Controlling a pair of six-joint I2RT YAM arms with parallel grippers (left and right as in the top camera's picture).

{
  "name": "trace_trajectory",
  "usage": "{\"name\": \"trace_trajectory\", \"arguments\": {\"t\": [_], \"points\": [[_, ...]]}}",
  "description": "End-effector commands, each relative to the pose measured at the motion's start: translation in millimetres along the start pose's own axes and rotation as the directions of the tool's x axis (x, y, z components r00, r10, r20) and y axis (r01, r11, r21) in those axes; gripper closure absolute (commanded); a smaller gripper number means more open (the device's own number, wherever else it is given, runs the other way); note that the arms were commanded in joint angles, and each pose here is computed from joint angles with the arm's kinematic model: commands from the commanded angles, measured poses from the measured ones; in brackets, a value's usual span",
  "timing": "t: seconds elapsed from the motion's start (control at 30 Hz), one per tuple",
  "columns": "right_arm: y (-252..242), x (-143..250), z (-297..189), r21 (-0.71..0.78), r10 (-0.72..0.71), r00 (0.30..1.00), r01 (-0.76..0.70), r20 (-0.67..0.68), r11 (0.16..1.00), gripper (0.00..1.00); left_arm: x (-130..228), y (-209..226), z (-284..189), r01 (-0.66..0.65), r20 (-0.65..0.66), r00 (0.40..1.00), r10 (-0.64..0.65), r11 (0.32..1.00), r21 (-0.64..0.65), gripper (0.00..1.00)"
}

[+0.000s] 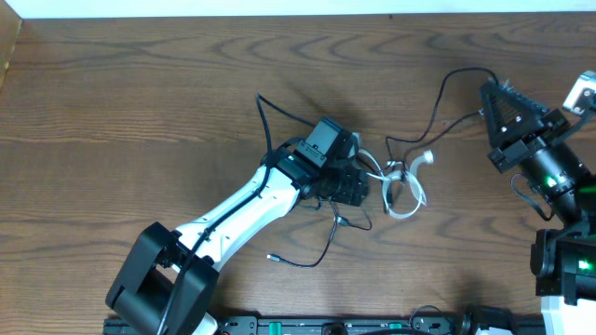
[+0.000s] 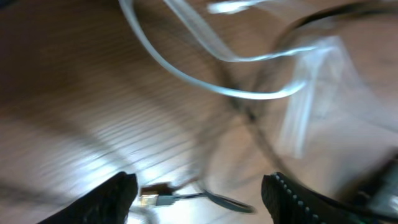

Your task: Untangle cables

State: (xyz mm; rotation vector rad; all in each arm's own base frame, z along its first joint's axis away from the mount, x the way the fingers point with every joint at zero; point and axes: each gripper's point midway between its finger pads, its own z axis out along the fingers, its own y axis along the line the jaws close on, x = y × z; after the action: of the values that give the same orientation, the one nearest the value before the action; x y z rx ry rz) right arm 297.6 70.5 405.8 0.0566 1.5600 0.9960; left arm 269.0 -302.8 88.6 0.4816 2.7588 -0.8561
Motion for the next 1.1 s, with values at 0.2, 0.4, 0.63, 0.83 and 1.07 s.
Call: {"name": "trace_trajectory", "arguments": {"t": [0.2, 0.4, 0.63, 0.83, 1.07], "points": [[-27.0, 9.3, -4.2, 0.143, 0.163, 0.987, -0.161, 0.002, 0.976, 0.99, -4.9, -47.1, -6.7, -0.085, 0.002, 0.996, 0.088, 0.963, 0.257, 0.29], [-14.2, -5.7, -2.8, 0.086, 0.154, 0.987, -0.158, 0.049, 0.984, 0.99, -6.8, -52.3, -6.2, -0.078, 0.010, 0.997, 0.078, 0.961, 0.267, 0.26], [-29.0, -21.7, -6.4, 0.171, 0.054, 0.989, -0.077, 0.134, 0.982, 0.99, 2.4, -32.9, -0.3, -0.045, -0.020, 0.999, 0.049, 0.987, 0.155, 0.26], [-105.4, 13.4, -16.9, 0.485, -0.109, 0.993, 0.119, -0.048, 0.867, 0.99, 16.5, 23.5, -2.4, 0.029, -0.056, 0.998, -0.035, 0.993, -0.116, 0.26], [-216.1, 57.3, -70.3, 0.832, -0.034, 0.953, 0.280, -0.301, 0.480, 0.99, 18.8, 48.9, -11.3, 0.090, -0.067, 0.992, -0.103, 0.980, -0.178, 0.27]]}}
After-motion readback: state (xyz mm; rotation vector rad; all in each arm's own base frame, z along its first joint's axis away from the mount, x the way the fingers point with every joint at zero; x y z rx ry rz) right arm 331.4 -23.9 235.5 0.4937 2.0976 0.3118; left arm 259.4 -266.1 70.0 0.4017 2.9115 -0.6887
